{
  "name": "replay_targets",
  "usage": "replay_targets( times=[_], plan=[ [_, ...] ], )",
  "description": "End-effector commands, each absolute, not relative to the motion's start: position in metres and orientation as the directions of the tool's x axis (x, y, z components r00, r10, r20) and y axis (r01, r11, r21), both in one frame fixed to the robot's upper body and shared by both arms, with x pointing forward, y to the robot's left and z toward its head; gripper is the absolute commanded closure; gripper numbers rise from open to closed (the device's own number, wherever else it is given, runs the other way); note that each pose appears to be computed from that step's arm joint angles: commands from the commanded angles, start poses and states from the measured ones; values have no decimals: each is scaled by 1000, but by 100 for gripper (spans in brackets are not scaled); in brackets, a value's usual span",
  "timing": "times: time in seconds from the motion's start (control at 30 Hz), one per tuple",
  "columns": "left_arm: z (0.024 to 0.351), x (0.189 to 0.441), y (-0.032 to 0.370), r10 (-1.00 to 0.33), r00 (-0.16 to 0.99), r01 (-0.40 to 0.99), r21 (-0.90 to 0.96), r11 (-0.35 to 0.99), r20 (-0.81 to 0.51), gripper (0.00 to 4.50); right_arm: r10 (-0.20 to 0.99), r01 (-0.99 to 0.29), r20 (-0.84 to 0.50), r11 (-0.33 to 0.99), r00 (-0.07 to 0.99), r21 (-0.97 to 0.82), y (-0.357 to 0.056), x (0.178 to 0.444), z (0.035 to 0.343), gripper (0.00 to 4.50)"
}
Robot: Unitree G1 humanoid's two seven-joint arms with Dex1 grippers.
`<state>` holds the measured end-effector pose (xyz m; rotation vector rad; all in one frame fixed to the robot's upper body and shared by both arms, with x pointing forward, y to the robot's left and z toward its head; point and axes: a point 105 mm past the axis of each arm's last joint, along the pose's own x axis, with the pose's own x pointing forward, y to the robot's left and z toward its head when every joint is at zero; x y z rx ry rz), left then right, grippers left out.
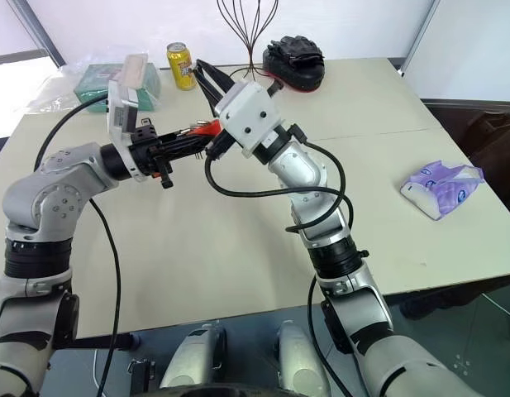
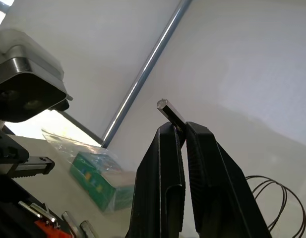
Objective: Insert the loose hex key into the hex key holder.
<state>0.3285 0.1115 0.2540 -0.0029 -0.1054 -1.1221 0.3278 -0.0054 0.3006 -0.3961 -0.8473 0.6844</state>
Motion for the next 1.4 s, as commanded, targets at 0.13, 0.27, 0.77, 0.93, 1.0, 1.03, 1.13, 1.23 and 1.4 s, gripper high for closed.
replay_targets(
  times=[0.13, 0.27, 0.77, 0.93, 1.0, 1.03, 1.13, 1.23, 1.4],
  plan=[
    [273, 326, 113, -894, 426, 891, 110, 441, 138, 450, 690, -382, 588, 724, 422, -575, -4, 316, 313, 448],
    [274, 326, 113, -894, 425, 891, 110, 441, 141, 450, 689, -379, 588, 725, 424, -575, -4, 317, 313, 448],
    [279, 325, 112, -892, 422, 890, 114, 442, 163, 450, 690, -377, 576, 723, 438, -579, -6, 319, 309, 448],
    [280, 325, 111, -890, 423, 889, 114, 444, 168, 450, 695, -381, 568, 718, 441, -583, -7, 320, 307, 372],
    [280, 326, 111, -890, 424, 888, 113, 445, 169, 450, 704, -390, 549, 708, 450, -589, -8, 321, 303, 284],
    [280, 326, 111, -889, 425, 888, 112, 446, 170, 450, 716, -401, 527, 696, 458, -596, -9, 322, 299, 232],
    [278, 326, 111, -889, 426, 889, 106, 446, 169, 450, 766, -439, 430, 632, 478, -639, -24, 319, 279, 88],
    [275, 327, 110, -888, 430, 888, 100, 448, 163, 450, 797, -494, 323, 579, 511, -648, -46, 313, 259, 8],
    [259, 328, 103, -887, 441, 890, 59, 452, 135, 450, 837, -648, 62, 466, 544, -602, -94, 286, 225, 8]
  ],
)
